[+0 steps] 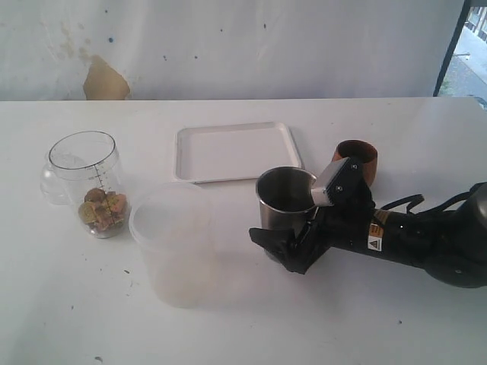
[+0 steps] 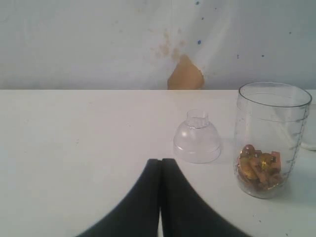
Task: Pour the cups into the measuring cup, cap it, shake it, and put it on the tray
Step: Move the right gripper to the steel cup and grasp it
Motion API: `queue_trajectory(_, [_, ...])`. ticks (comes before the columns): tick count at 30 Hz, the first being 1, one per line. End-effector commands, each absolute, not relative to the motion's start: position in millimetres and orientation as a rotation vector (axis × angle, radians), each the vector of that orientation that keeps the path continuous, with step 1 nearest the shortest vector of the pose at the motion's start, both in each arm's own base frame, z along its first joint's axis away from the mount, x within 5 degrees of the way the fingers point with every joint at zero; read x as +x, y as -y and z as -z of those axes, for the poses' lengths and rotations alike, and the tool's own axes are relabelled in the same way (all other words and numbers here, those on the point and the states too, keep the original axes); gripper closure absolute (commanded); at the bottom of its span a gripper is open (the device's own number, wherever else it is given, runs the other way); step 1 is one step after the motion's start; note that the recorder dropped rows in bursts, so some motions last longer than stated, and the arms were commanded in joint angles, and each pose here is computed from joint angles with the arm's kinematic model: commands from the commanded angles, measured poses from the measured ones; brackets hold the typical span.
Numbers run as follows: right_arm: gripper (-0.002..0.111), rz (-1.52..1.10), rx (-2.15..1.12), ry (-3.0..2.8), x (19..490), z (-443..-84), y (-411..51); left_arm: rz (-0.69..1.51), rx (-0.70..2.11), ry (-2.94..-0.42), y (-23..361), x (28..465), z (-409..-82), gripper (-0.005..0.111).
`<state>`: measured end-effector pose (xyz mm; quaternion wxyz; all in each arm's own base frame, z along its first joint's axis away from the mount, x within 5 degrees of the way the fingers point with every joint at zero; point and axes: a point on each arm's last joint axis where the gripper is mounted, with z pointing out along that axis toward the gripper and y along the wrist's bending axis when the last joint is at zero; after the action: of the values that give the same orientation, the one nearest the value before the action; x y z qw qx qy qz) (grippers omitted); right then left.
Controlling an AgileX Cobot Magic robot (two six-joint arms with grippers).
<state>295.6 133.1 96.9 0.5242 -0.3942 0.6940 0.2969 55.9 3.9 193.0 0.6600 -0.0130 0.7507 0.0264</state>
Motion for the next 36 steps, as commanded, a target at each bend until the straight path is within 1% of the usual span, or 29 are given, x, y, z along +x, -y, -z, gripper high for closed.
queue_trajectory(1, [0.004,-0.697,-0.948,-1.652,297,-97,-133,-0.056,-0.032,-1.685,-4,56,-195,0.107])
queue_trajectory(4, [0.011,-0.679,-0.968,-1.637,297,-97,-133,-0.056,-0.032,-1.685,-4,56,-195,0.107])
queue_trajectory(7, [0.027,-0.673,-0.975,-1.632,297,-97,-133,-0.056,-0.032,-1.685,-4,56,-195,0.107])
queue_trajectory(10, [0.054,-0.674,-0.980,-1.630,297,-97,-134,-0.056,-0.032,-1.685,-4,56,-195,0.107])
queue_trajectory(13, [0.078,-0.672,-0.983,-1.635,297,-97,-133,-0.056,-0.032,-1.685,-4,56,-195,0.107])
queue_trajectory(14, [0.084,-0.672,-0.983,-1.635,297,-97,-133,-0.056,-0.032,-1.685,-4,56,-195,0.107])
queue_trajectory(16, [0.093,-0.666,-0.987,-1.645,297,-96,-133,-0.056,-0.032,-1.685,-4,56,-195,0.107])
queue_trajectory(22, [0.108,-0.647,-1.002,-1.684,297,-92,-132,-0.056,-0.032,-1.685,-4,56,-195,0.107])
queue_trajectory(36, [0.108,-0.659,-0.984,-1.606,297,-106,-134,-0.056,-0.032,-1.685,-4,56,-195,0.107])
